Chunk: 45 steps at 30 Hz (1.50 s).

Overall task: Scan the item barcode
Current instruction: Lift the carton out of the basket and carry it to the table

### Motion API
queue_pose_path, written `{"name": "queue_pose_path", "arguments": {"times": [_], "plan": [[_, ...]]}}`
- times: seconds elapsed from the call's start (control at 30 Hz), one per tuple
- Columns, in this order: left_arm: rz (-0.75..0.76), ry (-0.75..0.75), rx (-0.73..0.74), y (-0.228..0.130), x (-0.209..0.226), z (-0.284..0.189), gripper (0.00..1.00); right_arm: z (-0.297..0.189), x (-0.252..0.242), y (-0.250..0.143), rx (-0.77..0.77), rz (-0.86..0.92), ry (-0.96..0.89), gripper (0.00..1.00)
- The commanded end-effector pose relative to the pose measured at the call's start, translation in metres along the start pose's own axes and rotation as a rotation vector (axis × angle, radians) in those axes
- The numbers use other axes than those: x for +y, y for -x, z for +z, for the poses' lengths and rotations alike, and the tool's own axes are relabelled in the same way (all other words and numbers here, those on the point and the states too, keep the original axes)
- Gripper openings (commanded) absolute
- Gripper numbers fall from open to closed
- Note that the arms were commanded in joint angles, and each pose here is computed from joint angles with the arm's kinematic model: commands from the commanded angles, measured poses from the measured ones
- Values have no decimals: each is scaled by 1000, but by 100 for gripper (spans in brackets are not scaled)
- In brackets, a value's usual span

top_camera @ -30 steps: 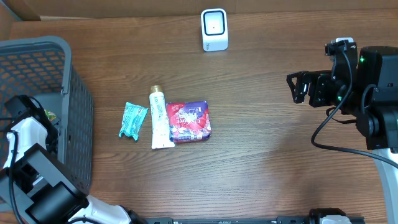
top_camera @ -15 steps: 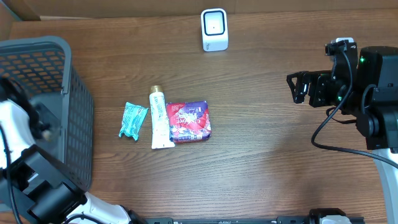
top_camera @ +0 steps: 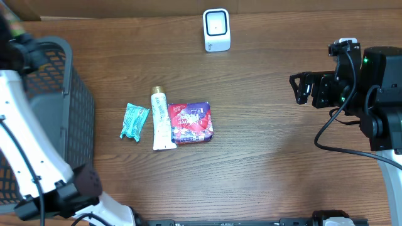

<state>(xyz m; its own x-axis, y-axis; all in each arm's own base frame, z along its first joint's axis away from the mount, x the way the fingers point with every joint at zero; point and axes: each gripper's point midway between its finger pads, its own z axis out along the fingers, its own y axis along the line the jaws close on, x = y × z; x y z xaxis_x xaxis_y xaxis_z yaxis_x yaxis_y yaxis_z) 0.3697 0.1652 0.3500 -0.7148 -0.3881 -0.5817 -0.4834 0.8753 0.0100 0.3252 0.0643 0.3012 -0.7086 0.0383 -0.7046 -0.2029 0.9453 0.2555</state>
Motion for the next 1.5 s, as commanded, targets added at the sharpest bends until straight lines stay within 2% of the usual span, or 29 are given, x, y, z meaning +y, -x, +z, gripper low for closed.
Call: {"name": "queue_pose_path", "arguments": {"times": [0.0,0.17,0.3,0.6,0.77,0.9,0.93,1.0,1.07,1.17,1.33,1.47], "plan": [[139,-98,-9,-14,-51,-28,4,-9,4,11,-39,-11,3,100],[271,-173,122,-58,-111,-22,4,-9,4,11,-39,-11,3,100],[304,-175,241,-94,-137,-1,5,-9,4,11,-38,-11,3,100],[296,-125,519,-188,-153,77,4,-9,4,11,-38,-11,3,100],[299,-84,600,-236,-155,108,4,-9,4,11,-38,-11,3,100],[282,-74,614,-255,-154,125,6,-9,4,11,-39,-11,3,100],[283,-73,616,-258,-154,128,13,-9,4,11,-39,-11,3,100],[283,-68,621,-261,-152,130,37,-9,4,11,-39,-11,2,100],[285,-62,617,-260,-151,130,52,-9,4,11,-38,-11,3,100],[282,-69,603,-256,-152,128,61,-9,4,11,-39,-11,3,100],[266,-107,517,-238,-152,105,63,-9,4,11,-38,-11,2,100],[241,-155,369,-213,-144,62,66,-9,4,11,-38,-11,3,100]]}}
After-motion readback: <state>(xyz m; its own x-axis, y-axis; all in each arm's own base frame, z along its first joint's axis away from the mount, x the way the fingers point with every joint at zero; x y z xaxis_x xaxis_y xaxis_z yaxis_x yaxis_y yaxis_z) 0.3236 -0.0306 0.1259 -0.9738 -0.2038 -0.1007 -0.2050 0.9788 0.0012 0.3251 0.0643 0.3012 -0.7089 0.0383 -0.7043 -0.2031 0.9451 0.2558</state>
